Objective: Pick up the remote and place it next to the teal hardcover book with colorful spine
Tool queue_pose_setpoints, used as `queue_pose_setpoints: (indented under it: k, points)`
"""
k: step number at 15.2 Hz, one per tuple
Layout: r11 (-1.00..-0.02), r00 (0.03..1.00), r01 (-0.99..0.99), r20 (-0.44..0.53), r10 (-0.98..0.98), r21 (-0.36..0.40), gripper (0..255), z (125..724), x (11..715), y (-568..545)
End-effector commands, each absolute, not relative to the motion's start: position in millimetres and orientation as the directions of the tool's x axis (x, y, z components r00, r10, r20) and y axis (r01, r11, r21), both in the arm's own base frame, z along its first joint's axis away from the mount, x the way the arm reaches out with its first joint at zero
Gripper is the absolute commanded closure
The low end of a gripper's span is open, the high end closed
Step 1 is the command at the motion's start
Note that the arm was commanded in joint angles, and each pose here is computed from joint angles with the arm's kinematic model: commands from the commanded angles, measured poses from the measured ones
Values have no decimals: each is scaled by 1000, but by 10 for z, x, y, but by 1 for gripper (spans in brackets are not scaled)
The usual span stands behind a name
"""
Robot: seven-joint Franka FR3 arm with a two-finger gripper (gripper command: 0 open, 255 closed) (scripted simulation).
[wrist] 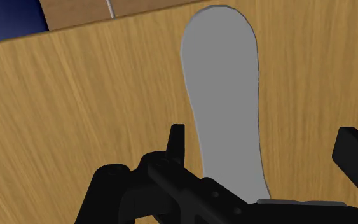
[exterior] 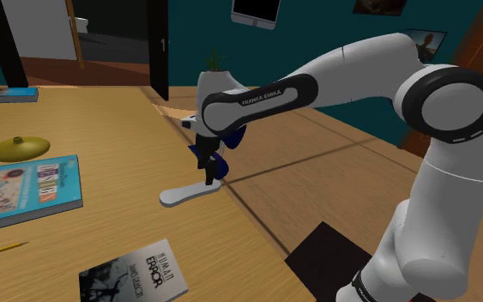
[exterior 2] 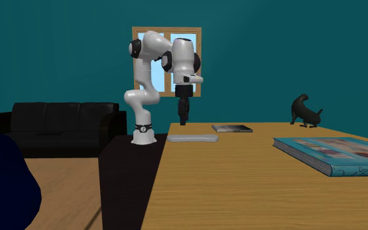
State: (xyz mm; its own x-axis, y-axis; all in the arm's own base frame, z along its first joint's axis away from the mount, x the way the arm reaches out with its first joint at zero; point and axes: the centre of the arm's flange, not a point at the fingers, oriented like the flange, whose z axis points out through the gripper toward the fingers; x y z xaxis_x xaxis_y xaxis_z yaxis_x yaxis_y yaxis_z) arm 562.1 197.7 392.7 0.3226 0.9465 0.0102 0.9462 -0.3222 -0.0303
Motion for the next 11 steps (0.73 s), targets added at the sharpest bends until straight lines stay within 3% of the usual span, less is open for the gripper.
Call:
queue_pose_setpoints:
  k: [1, 3, 11]
  points:
    - [-246, 246, 969, 11, 969, -24, 0, 3796, 5733, 2171]
    - [-194, 195, 981, 11, 981, -20, 0, 3704, 5790, 2320]
    - [-194, 195, 981, 11, 981, -20, 0, 3304, 5782, 2325]
